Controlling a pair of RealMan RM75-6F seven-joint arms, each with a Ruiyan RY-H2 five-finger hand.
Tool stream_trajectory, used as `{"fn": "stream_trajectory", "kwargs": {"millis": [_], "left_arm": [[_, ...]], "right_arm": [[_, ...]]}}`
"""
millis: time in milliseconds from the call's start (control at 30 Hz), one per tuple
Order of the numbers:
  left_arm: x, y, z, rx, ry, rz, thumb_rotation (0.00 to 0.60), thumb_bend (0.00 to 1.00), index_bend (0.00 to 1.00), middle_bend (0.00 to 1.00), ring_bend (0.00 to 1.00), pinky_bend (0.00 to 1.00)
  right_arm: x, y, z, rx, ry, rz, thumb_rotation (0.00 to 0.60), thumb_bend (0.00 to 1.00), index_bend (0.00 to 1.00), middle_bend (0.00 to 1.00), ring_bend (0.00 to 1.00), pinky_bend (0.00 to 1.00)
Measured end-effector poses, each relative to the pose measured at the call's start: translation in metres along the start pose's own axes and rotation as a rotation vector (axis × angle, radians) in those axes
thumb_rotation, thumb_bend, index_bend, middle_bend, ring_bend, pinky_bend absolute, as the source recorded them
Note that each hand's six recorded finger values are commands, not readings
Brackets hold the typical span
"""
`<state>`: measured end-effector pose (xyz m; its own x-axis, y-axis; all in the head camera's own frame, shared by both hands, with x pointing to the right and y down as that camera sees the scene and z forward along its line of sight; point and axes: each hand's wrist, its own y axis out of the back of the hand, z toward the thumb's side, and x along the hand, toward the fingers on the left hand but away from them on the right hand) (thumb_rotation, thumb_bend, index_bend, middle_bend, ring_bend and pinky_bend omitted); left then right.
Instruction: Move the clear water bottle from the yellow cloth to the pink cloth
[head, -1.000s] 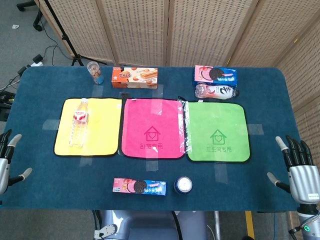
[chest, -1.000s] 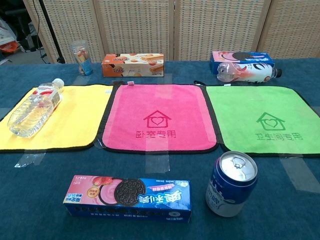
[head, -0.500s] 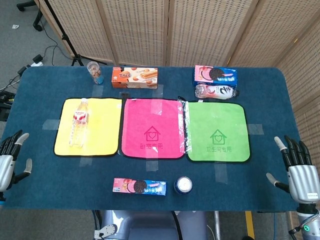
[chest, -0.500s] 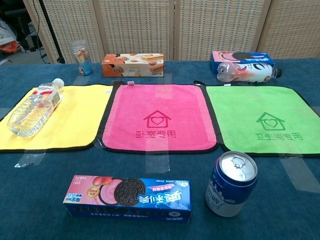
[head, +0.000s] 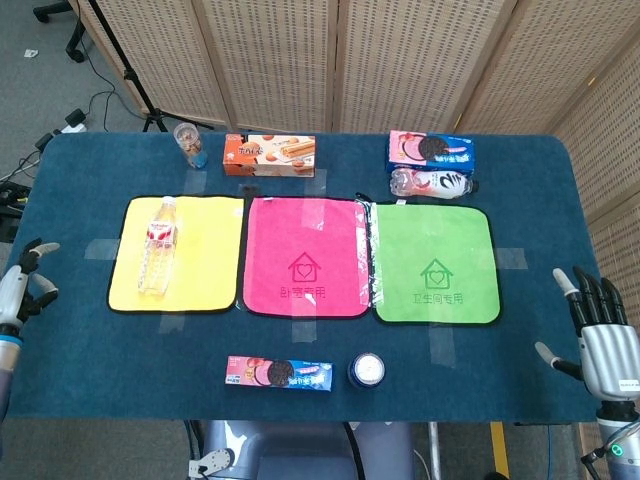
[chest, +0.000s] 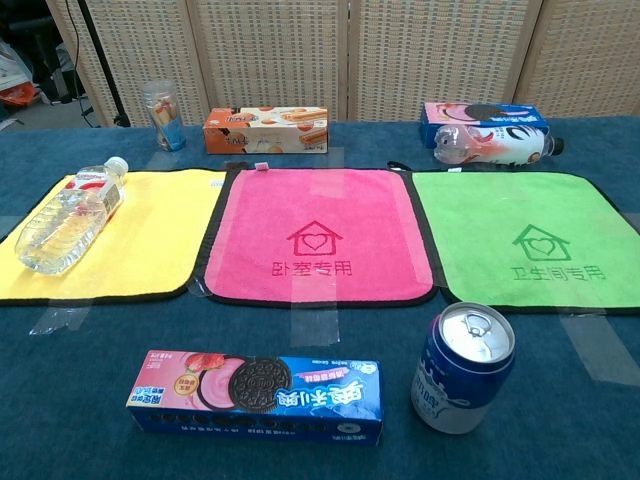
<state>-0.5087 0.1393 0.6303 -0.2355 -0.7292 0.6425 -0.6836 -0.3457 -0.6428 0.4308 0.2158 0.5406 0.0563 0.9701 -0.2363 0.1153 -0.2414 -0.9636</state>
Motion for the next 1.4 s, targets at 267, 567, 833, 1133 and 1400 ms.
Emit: {"fn": "stream_trajectory", "kwargs": {"millis": [267,567,833,1133,1400], "left_arm": [[0.042,-0.032,0.027,-0.098,0.070,-0.075,0.600,1.00,0.28,0.14,0.16,0.20],[0.063,-0.066,0.043,-0.308,0.111,-0.084,0.600,1.00,0.31,0.16,0.18,0.20],[0.072,-0.095,0.048,-0.511,0.188,-0.149,0.600,1.00,0.31,0.16,0.18,0.20],[0.071,-0.119,0.069,-0.558,0.183,-0.203,0.600,1.00,0.31,0.16,0.18,0.20],[0.064,-0.147,0.087,-0.670,0.195,-0.270,0.600,1.00,0.31,0.16,0.18,0.20]], "right_arm": [[-0.002,-0.001,-0.001,-0.007,-0.006,0.006,0.600,0.00,0.02,0.00,0.00,0.00],[-0.004,0.001,-0.006,-0.022,-0.016,0.010,0.600,0.00,0.02,0.00,0.00,0.00],[-0.005,0.003,-0.009,-0.035,-0.024,0.011,0.600,0.00,0.02,0.00,0.00,0.00],[-0.006,0.002,-0.009,-0.032,-0.024,0.019,0.600,0.00,0.02,0.00,0.00,0.00],[-0.006,-0.002,-0.007,-0.026,-0.016,0.032,0.600,0.00,0.02,0.00,0.00,0.00]]}}
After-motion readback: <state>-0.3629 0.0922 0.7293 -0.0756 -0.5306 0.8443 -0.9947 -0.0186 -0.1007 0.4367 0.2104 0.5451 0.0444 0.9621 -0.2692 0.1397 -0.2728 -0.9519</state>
